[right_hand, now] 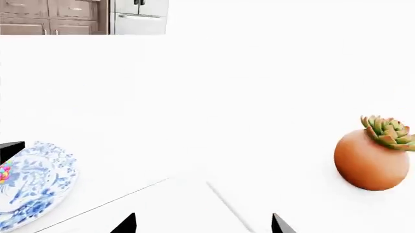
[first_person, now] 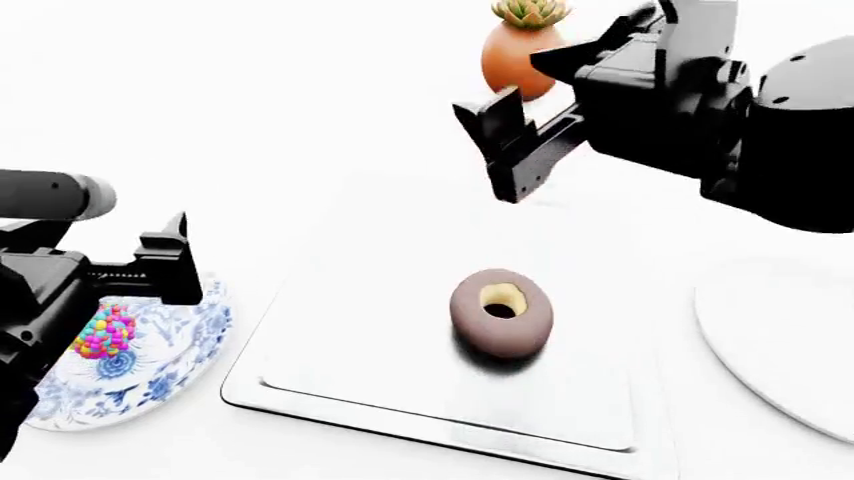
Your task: Move the dessert items from the plate to the tray.
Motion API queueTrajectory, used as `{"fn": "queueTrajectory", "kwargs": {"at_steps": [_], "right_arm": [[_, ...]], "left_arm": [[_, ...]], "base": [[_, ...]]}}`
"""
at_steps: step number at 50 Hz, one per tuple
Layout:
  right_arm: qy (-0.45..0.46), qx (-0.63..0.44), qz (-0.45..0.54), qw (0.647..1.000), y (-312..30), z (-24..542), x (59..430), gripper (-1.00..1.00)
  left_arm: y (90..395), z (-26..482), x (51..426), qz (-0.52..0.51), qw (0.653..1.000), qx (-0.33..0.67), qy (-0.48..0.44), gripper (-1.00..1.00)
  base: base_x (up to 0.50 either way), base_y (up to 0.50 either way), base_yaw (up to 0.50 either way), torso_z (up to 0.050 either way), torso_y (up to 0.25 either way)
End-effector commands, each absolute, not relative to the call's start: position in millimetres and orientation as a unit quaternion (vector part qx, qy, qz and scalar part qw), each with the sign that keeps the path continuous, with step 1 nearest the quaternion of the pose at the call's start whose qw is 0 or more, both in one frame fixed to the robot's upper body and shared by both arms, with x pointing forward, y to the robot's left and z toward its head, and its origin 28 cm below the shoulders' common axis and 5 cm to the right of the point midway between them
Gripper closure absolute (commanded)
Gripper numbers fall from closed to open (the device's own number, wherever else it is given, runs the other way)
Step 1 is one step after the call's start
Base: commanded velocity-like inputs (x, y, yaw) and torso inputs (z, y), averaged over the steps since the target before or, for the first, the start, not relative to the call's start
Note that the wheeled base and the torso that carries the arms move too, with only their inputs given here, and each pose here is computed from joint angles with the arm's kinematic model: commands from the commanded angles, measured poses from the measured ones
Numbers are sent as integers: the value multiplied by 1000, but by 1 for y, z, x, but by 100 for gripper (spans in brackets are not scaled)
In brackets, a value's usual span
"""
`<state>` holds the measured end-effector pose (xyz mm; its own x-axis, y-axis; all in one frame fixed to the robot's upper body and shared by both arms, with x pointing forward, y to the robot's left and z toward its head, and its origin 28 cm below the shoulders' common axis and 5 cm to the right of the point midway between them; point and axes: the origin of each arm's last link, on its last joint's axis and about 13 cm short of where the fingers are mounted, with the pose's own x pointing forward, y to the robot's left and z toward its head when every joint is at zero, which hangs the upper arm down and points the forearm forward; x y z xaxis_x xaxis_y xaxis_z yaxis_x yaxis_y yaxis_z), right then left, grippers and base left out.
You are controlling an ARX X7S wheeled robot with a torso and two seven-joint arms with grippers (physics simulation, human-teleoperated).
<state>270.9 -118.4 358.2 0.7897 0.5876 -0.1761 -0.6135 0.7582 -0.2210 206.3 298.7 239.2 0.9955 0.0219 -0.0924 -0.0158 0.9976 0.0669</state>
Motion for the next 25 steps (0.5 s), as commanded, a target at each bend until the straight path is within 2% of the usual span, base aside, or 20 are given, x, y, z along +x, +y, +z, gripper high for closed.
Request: {"fn": "queueTrajectory", "kwargs": {"at_steps": [1, 25], "right_arm": [[-158, -75, 241, 955, -120, 362, 259, -100], [-141, -63, 247, 957, -117, 344, 270, -100]], "left_arm": [[313, 221, 192, 95, 987, 88, 91, -100], [321, 194, 186, 124, 986, 55, 94, -100]], "base": [[0, 0, 0, 0, 0], [0, 0, 0, 0, 0]]}}
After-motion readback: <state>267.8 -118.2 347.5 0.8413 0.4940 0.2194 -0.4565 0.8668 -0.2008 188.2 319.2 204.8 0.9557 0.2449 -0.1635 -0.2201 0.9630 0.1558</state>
